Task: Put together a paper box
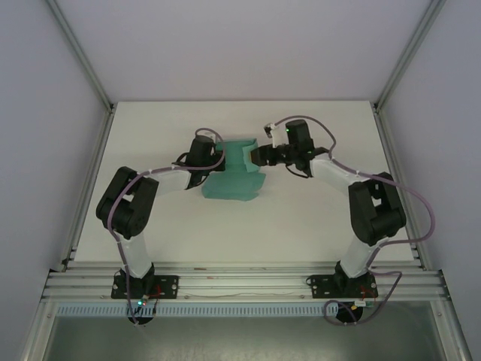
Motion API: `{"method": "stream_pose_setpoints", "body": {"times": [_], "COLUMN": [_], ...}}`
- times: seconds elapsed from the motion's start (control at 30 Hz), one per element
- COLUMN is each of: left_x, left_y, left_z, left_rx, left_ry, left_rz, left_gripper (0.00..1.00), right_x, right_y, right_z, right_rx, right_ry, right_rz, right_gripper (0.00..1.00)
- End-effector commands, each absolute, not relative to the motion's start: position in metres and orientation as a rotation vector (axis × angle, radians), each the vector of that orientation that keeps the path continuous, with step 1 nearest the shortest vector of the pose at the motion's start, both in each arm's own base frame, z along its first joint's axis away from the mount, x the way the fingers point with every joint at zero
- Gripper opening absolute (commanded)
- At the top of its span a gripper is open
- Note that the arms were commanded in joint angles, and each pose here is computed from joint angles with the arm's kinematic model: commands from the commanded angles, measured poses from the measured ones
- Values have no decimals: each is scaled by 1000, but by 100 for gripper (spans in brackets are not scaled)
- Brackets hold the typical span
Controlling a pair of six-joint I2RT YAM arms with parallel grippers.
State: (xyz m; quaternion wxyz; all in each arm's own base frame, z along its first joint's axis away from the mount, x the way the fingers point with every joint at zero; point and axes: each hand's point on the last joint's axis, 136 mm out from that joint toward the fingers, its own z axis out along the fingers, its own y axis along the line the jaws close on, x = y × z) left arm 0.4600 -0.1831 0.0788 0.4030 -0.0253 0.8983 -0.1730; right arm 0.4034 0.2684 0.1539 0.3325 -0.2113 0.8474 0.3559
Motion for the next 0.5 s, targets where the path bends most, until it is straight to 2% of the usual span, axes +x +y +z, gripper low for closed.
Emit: {"method": "stream_pose_setpoints", "body": {"times": [0.0, 0.27, 0.37, 0.47], "left_x": [467, 465, 464, 464], "left_y": [-190, -193, -194, -196], "left_z": [93, 101, 101, 102], "left_rx": [-41, -54, -52, -50], "left_ry": [2241, 2235, 2239, 2237], "left_rz": [-406, -390, -389, -389], "left_gripper": [0, 0, 0, 0], "right_x": [425, 445, 448, 452], "right_y": [268, 253, 251, 248], "right_z": [149, 126, 122, 118], "right_rx": [-481, -329, -309, -283], "right_ry": [2238, 2282, 2268, 2279], "right_rz": [695, 160, 65, 32], "right_gripper": [54, 44, 33, 29]}}
